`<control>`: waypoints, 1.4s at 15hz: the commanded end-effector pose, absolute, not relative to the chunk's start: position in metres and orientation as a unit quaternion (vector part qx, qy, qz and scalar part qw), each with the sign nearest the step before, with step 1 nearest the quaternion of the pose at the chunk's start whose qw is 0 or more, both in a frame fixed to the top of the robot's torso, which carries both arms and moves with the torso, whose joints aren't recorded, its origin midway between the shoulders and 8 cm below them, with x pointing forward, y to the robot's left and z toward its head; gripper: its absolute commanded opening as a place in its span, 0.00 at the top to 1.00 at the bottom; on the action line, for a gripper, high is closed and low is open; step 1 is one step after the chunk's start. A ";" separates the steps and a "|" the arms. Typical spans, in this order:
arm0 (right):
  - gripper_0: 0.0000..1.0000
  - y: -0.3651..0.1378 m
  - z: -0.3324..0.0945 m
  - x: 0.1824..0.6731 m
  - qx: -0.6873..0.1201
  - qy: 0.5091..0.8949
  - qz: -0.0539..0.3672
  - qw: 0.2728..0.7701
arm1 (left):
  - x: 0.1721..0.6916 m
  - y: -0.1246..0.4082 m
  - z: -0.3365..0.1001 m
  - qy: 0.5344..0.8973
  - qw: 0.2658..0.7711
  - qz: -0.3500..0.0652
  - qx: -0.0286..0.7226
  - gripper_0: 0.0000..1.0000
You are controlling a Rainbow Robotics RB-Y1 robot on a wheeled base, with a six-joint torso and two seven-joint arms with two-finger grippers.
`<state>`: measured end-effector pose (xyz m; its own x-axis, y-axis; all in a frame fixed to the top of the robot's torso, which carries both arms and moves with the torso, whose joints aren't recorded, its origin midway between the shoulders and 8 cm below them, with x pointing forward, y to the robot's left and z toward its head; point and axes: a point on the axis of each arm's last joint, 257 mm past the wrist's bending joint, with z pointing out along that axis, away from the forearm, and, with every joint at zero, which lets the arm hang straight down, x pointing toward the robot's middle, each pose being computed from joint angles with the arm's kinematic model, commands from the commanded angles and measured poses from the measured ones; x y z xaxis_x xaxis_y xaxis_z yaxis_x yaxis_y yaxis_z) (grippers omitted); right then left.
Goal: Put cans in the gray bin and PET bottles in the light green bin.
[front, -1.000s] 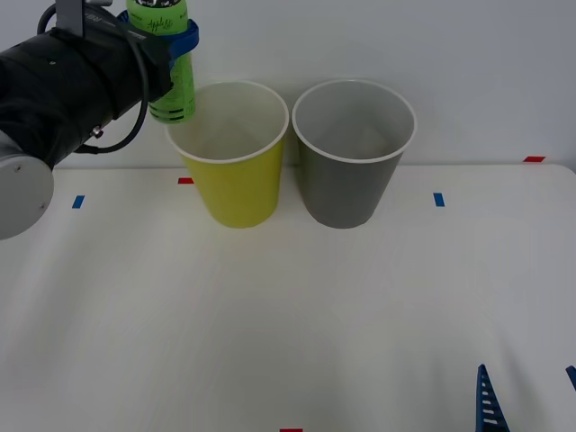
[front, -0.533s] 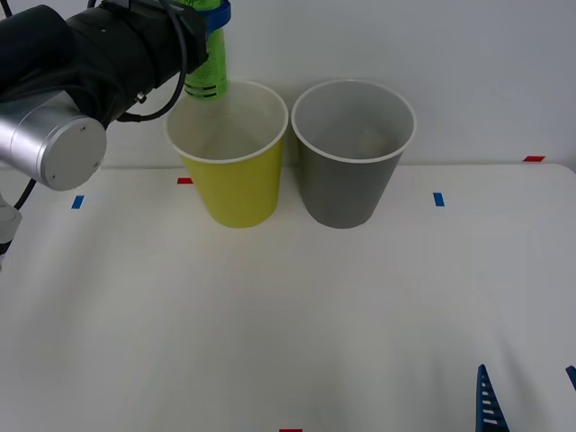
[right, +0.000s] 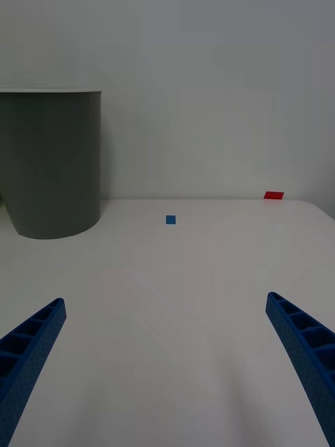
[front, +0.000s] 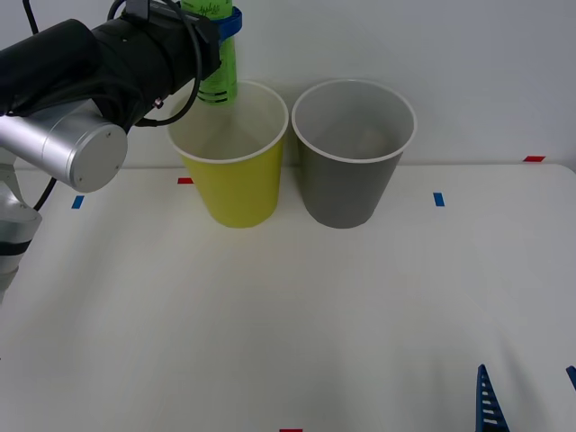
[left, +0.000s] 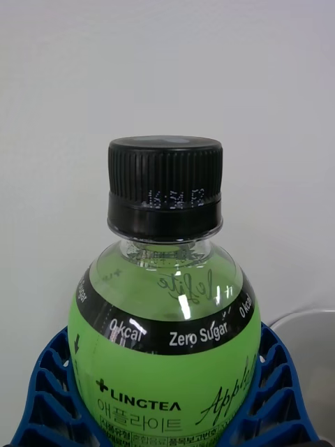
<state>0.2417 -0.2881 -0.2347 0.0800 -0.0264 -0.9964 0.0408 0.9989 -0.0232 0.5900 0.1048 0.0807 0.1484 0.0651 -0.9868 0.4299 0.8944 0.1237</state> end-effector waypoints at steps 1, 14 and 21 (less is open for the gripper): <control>0.00 -0.288 -0.235 0.242 0.005 0.678 -0.023 0.735 | 0.590 0.104 0.081 0.639 0.735 -0.125 0.191 1.00; 0.00 -0.288 -0.235 0.242 0.005 0.678 -0.023 0.735 | 0.506 0.154 0.042 0.639 0.739 -0.098 0.191 0.00; 0.00 -0.288 -0.235 0.242 0.005 0.678 -0.023 0.735 | 0.437 0.203 -0.013 0.665 0.726 -0.063 0.163 0.00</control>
<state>0.2417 -0.2881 -0.2347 0.0801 -0.0264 -0.9964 0.0408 0.9989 -0.0232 0.4441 0.1978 -0.0110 0.1038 0.1286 -0.9862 0.3157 0.9360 0.1553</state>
